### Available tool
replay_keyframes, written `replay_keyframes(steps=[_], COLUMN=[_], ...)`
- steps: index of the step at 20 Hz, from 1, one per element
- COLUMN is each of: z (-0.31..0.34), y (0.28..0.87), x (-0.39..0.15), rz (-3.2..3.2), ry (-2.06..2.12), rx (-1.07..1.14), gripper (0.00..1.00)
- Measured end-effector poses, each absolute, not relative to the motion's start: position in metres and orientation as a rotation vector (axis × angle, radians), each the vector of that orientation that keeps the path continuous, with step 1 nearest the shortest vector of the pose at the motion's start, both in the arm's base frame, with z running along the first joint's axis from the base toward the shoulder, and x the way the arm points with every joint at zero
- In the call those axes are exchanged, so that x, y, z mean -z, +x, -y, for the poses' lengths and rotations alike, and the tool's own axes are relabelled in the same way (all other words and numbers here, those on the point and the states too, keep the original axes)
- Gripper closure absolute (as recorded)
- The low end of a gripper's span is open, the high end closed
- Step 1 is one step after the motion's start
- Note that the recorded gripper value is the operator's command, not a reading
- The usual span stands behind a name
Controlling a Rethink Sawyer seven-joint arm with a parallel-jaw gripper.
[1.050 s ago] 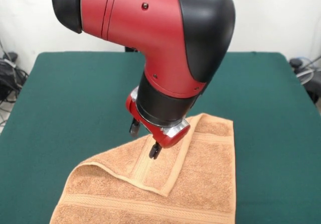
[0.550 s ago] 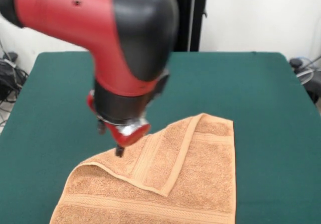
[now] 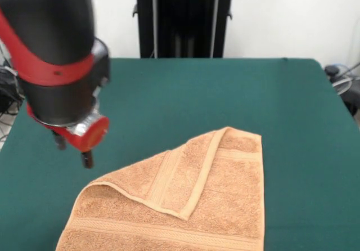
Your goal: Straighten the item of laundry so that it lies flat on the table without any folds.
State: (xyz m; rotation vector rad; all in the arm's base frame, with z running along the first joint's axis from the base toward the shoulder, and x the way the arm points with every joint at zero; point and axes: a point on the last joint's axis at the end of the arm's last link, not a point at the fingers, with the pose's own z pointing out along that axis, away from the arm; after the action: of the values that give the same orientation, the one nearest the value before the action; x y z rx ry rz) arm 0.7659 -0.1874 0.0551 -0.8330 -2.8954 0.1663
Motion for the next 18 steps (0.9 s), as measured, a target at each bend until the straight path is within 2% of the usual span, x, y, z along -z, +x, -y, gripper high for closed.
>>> replay_keyframes(steps=[6, 18], z=[0.191, 0.124], y=[0.768, 0.786], x=[-0.066, -0.077], rz=[2.924, 2.938], ry=[-0.754, -0.808], rx=[-0.214, -0.423], gripper=[0.00, 0.00])
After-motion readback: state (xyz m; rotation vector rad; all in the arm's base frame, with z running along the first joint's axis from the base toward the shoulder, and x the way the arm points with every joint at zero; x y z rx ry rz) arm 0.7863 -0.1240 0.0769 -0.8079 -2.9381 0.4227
